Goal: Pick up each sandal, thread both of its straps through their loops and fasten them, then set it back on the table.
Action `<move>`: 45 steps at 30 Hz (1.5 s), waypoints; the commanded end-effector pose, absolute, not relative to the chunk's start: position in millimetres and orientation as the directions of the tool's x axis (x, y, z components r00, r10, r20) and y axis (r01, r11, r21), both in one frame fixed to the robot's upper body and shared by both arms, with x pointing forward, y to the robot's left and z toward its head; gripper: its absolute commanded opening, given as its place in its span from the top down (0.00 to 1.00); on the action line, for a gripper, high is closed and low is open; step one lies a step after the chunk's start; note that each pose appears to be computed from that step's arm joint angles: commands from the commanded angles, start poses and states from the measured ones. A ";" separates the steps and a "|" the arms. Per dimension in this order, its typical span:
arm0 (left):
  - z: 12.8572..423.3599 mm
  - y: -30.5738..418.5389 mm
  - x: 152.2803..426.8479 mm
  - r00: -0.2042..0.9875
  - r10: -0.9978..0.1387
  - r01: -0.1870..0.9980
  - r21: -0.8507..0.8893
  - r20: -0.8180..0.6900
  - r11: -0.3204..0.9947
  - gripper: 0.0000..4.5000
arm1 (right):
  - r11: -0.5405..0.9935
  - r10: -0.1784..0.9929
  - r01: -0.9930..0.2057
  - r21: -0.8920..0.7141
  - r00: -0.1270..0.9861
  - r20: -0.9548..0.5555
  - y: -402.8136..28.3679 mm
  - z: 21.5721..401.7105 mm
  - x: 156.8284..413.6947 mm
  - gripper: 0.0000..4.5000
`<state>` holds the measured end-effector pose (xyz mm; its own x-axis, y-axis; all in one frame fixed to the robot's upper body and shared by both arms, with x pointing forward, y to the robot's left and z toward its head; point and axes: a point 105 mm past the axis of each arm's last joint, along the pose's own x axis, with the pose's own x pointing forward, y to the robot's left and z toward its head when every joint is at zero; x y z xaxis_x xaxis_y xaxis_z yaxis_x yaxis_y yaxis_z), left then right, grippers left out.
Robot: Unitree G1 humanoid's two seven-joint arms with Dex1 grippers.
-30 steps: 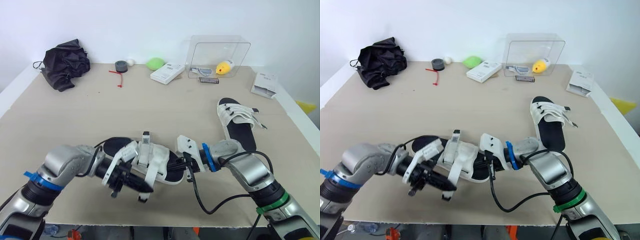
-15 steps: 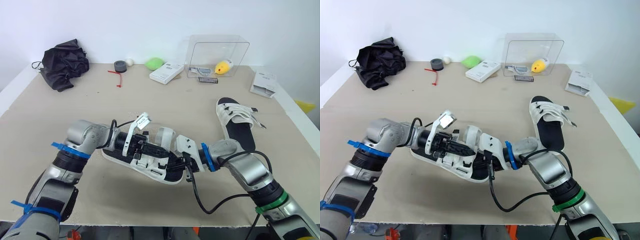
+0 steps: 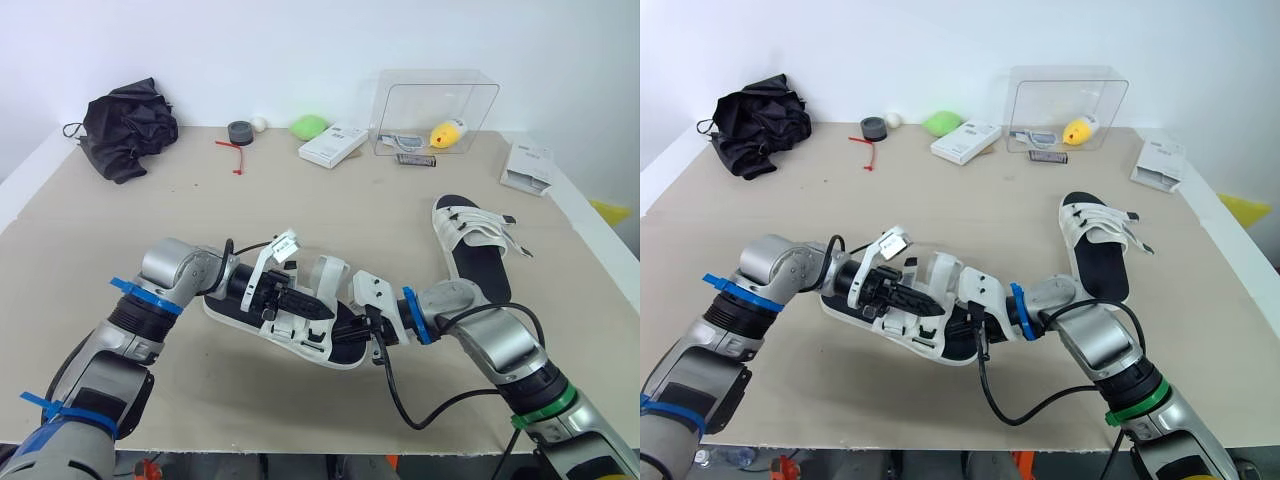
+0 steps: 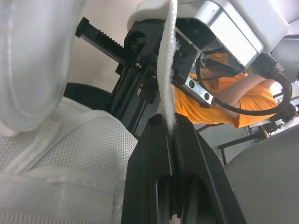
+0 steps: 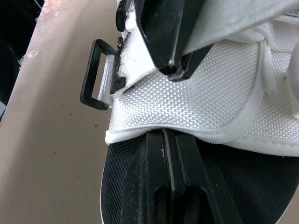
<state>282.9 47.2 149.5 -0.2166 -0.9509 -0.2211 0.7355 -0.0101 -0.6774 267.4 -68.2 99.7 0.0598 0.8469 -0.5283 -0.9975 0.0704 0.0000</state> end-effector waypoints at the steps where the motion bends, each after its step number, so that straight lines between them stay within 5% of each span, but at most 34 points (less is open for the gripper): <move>1: 158.5 47.5 275.7 -0.252 -0.944 0.740 -0.671 -0.214 -0.045 1.00 | 0.078 0.803 -0.991 0.108 -0.002 -0.596 -72.2 68.3 255.5 1.00; 16: 135.8 50.4 268.4 -0.268 -0.920 0.763 -0.646 -0.285 -0.022 1.00 | 0.081 0.803 -0.991 0.108 0.001 -0.595 -72.3 68.2 256.4 1.00; 33: 115.7 64.4 248.3 -0.283 -0.870 0.913 -0.392 -0.403 -0.116 1.00 | 0.082 0.807 -0.991 0.105 0.004 -0.590 -71.4 68.9 258.0 1.00; 41: 132.6 65.9 245.9 -0.283 -0.891 0.918 -0.369 -0.356 -0.144 0.18 | 0.078 0.807 -0.991 0.106 0.000 -0.591 -71.4 68.9 257.9 1.00; 45: 151.8 69.0 250.6 -0.256 -0.909 0.937 -0.315 -0.330 -0.149 0.12 | 0.077 0.806 -0.991 0.108 -0.002 -0.592 -72.1 68.7 257.3 1.00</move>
